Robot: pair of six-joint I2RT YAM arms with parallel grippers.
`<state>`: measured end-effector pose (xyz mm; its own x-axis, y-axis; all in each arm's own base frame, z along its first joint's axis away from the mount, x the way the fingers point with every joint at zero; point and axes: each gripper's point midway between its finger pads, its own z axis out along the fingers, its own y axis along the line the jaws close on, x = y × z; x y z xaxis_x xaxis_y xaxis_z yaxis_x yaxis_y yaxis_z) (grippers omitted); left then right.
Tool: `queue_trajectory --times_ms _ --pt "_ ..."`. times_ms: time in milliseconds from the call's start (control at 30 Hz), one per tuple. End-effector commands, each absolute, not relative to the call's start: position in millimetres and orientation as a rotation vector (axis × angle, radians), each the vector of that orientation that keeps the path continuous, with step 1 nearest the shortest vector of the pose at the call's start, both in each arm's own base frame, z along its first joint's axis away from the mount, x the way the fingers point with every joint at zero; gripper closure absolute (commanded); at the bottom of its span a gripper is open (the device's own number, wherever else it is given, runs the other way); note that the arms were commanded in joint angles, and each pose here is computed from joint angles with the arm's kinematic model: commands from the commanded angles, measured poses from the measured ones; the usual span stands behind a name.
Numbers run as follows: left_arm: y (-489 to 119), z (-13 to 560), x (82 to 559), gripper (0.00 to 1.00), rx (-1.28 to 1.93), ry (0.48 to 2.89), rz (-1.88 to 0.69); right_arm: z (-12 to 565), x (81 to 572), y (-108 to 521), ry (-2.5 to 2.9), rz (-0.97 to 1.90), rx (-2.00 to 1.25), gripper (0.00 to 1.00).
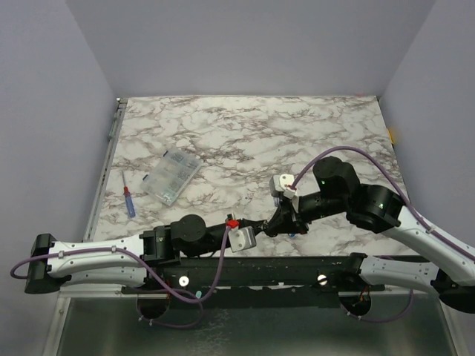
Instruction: Put the keys on the keyring
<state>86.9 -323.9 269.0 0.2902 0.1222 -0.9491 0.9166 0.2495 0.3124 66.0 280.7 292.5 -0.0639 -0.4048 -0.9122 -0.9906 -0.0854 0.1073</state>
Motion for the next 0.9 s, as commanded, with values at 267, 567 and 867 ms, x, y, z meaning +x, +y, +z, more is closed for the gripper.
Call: queue_trajectory --times_ms 267,567,867 --pt "-308 275 102 1.0 1.193 1.14 -0.679 290 60 264 1.655 1.115 -1.509 0.99" --pt "-294 273 105 1.0 1.203 1.135 -0.624 271 65 256 1.835 1.062 -1.457 0.99" --pt "-296 267 98 1.0 1.244 1.117 -0.65 260 78 261 1.905 0.983 -1.468 0.99"
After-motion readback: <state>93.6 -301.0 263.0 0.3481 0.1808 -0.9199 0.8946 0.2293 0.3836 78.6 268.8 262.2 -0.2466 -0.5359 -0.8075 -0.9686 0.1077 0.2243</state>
